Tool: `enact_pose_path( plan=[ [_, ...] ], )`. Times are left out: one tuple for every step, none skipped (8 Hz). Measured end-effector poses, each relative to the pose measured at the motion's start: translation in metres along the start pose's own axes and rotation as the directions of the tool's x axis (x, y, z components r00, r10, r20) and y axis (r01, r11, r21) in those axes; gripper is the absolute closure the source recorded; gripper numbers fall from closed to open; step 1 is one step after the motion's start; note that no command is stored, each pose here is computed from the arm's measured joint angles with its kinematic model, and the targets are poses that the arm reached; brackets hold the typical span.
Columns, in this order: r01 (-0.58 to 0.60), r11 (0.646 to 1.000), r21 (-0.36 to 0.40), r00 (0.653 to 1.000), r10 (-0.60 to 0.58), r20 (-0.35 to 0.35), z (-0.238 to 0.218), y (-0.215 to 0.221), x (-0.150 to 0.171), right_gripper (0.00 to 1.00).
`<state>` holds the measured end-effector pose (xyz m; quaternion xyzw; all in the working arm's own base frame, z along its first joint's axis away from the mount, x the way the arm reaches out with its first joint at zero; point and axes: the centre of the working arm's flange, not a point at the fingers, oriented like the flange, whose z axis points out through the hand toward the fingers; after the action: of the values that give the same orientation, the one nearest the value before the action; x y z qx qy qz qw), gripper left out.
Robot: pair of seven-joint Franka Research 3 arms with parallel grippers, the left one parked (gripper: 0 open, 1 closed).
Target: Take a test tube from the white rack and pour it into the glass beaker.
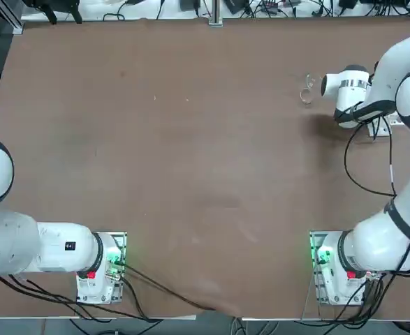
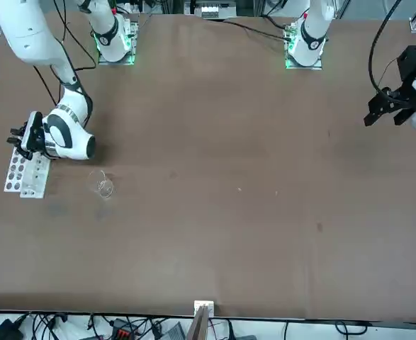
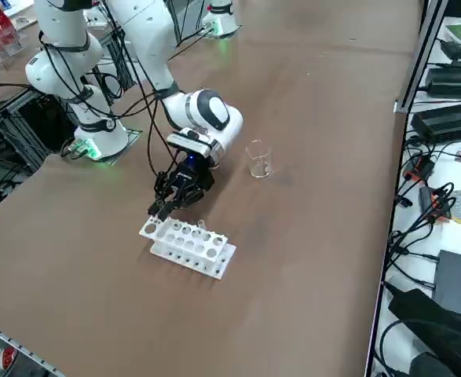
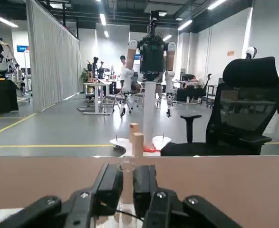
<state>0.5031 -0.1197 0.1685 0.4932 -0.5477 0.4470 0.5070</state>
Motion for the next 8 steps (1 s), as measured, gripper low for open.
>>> enact_pose_path(
  plan=[
    [0.001, 1.0, 0.004, 1.0, -0.001, 0.008, -0.001, -0.001, -0.002, 0.79],
    [0.002, 1.0, 0.006, 1.0, -0.002, 0.011, -0.001, -0.002, -0.004, 0.79],
    [0.001, 1.0, 0.006, 1.0, -0.001, 0.012, -0.001, -0.003, -0.005, 0.79],
    [0.001, 1.0, 0.007, 1.0, -0.001, 0.013, -0.001, -0.004, -0.006, 0.77],
    [0.004, 1.0, 0.008, 1.0, -0.004, 0.015, -0.001, -0.004, -0.008, 0.76],
    [0.009, 1.0, 0.008, 1.0, -0.009, 0.016, -0.001, -0.004, -0.011, 0.63],
    [0.013, 1.0, 0.008, 1.0, -0.013, 0.016, -0.001, -0.003, -0.013, 0.55],
    [0.015, 1.0, 0.008, 1.0, -0.016, 0.016, -0.001, -0.003, -0.015, 0.5]
  ],
)
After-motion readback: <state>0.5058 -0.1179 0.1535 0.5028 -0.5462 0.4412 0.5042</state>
